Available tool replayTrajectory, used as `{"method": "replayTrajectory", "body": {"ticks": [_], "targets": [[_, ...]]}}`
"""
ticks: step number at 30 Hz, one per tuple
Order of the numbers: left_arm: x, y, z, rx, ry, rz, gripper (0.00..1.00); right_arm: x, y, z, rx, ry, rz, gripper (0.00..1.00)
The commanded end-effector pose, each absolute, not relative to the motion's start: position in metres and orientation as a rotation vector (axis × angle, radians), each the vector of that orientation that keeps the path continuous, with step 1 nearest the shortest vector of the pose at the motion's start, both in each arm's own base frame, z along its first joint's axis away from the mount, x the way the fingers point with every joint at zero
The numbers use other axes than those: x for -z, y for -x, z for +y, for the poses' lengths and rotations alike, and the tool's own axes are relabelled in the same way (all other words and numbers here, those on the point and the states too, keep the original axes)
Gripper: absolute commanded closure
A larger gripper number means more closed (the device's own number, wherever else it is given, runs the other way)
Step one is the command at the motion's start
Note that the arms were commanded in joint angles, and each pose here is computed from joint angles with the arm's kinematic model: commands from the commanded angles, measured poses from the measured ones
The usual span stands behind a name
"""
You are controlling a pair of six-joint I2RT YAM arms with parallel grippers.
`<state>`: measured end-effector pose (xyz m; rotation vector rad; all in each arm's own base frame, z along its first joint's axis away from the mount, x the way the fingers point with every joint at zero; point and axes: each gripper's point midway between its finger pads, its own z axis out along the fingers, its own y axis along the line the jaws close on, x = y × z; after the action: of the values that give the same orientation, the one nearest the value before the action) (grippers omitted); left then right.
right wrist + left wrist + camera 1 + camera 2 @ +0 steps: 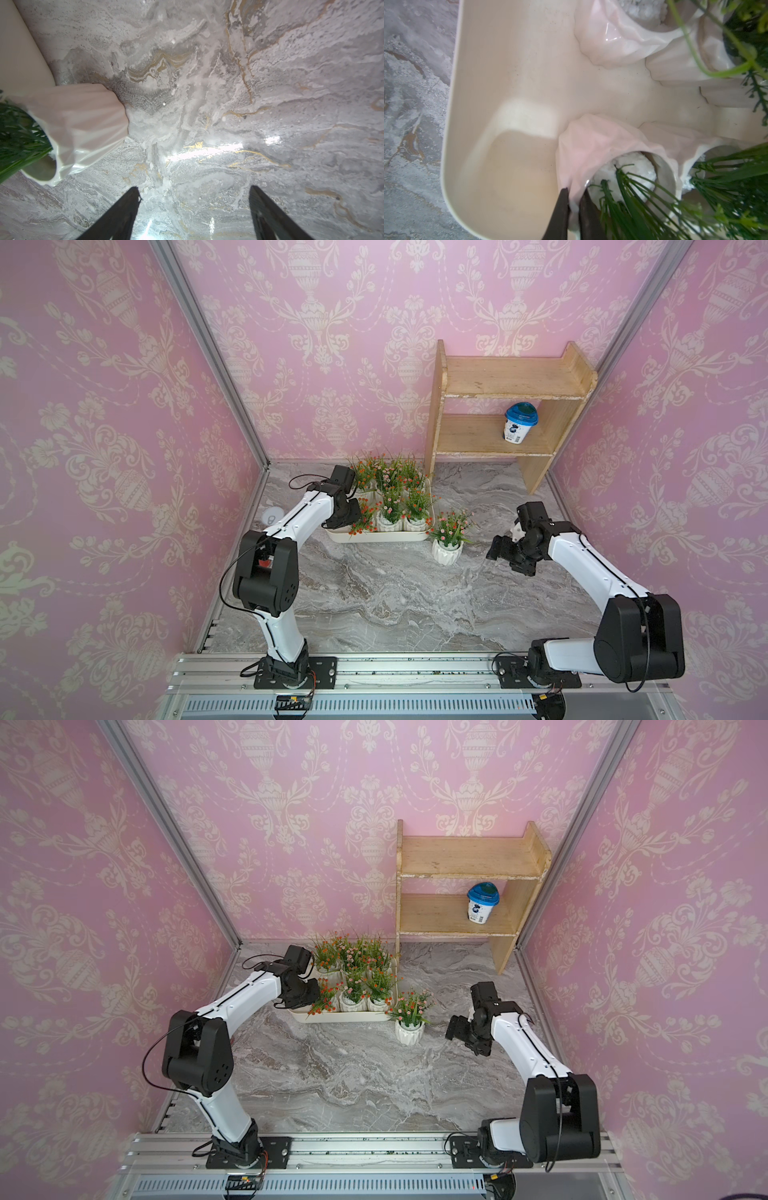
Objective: Put the potted gypsophila into the storage box
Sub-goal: Place the baby's breath potted plant at the storage box.
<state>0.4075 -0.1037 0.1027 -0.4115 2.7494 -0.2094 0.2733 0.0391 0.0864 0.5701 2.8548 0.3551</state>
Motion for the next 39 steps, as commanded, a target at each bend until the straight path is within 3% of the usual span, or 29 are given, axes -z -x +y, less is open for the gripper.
{"method": "replayTrajectory", "body": {"ticks": [1, 9, 24, 32, 39], "targets": [[-0.098, -0.413, -0.109, 0.273, 0.410, 2.737, 1.00, -0.086, -0.278, 0.039, -0.370, -0.581, 2.850, 0.15], [-0.082, -0.412, -0.112, 0.282, 0.409, 2.772, 0.91, -0.082, -0.280, 0.041, -0.389, -0.594, 2.852, 0.16], [-0.093, -0.414, -0.109, 0.261, 0.388, 2.747, 0.55, -0.078, -0.289, 0.049, -0.419, -0.591, 2.853, 0.16], [-0.127, -0.405, -0.094, 0.183, 0.351, 2.703, 0.51, -0.083, -0.292, 0.049, -0.409, -0.579, 2.849, 0.16], [-0.154, -0.368, -0.066, 0.027, 0.306, 2.712, 0.51, -0.086, -0.293, 0.048, -0.405, -0.583, 2.842, 0.16]]}}
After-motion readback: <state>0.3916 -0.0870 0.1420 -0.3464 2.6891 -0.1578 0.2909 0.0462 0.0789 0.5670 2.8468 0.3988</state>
